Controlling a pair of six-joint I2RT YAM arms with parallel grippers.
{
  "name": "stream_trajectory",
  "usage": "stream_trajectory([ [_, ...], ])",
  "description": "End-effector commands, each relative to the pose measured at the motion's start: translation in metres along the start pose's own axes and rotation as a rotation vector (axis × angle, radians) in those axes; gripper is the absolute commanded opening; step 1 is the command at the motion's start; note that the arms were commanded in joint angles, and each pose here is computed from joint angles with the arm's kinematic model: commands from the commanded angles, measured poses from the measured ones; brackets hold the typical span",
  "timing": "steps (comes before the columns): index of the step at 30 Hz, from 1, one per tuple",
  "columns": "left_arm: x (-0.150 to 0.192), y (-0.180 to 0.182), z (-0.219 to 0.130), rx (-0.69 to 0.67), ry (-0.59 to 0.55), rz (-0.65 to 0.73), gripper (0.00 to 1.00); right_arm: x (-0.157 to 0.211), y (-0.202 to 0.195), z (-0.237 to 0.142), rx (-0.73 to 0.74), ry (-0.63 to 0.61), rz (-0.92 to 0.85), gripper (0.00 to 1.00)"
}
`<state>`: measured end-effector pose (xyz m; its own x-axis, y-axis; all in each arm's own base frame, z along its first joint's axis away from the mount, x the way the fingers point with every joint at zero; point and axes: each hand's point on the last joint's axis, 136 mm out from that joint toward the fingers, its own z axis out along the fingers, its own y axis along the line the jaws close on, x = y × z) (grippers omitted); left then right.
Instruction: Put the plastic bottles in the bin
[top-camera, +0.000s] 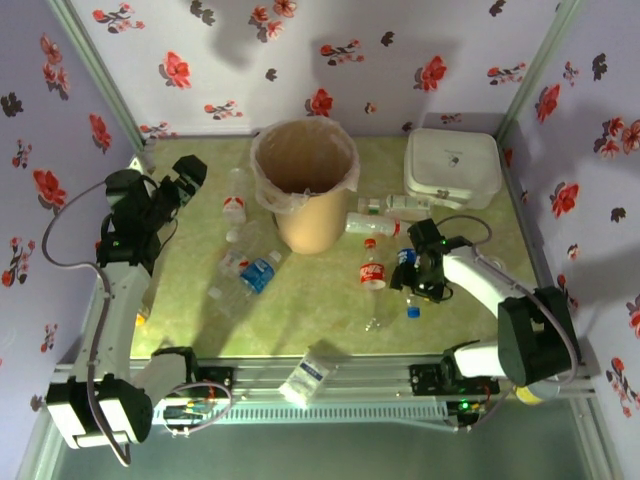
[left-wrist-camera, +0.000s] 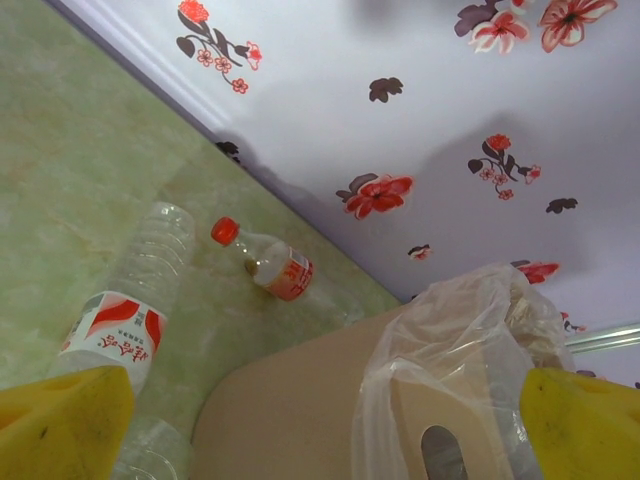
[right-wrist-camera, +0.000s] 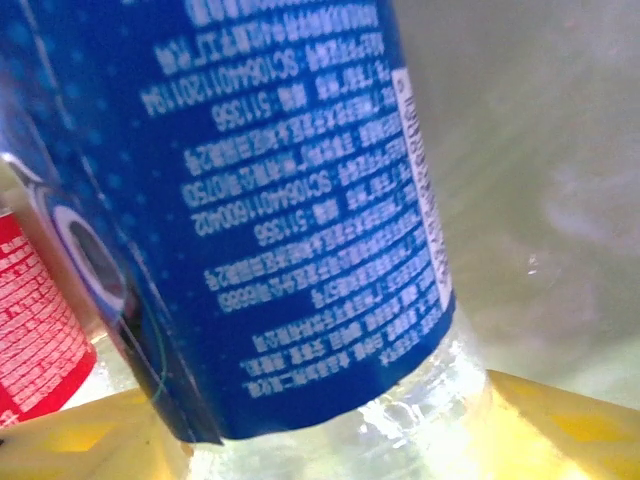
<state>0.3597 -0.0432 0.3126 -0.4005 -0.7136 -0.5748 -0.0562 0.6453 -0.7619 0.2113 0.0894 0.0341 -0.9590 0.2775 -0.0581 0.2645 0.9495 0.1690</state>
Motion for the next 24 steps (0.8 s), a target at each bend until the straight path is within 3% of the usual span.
stream_trajectory([
  [1, 0.002, -0.003, -0.001, 0.015, 0.012, 0.032, 1.00, 0.001, -0.012, -0.006, 0.061, -0.015, -0.016, 0.66],
  [8, -0.011, -0.032, -0.011, 0.084, -0.031, 0.072, 1.00, -0.002, -0.022, -0.039, 0.116, -0.071, -0.046, 0.54],
  [12, -0.008, -0.039, -0.006, 0.098, -0.012, 0.096, 1.00, -0.004, -0.021, -0.062, 0.120, -0.103, -0.062, 0.52],
  [16, -0.003, -0.053, -0.002, 0.121, 0.014, 0.150, 1.00, -0.011, -0.008, -0.096, 0.060, -0.164, -0.107, 0.52],
  [24, 0.008, -0.083, 0.011, 0.171, 0.067, 0.237, 1.00, -0.050, 0.042, -0.183, -0.136, -0.417, -0.219, 0.51],
])
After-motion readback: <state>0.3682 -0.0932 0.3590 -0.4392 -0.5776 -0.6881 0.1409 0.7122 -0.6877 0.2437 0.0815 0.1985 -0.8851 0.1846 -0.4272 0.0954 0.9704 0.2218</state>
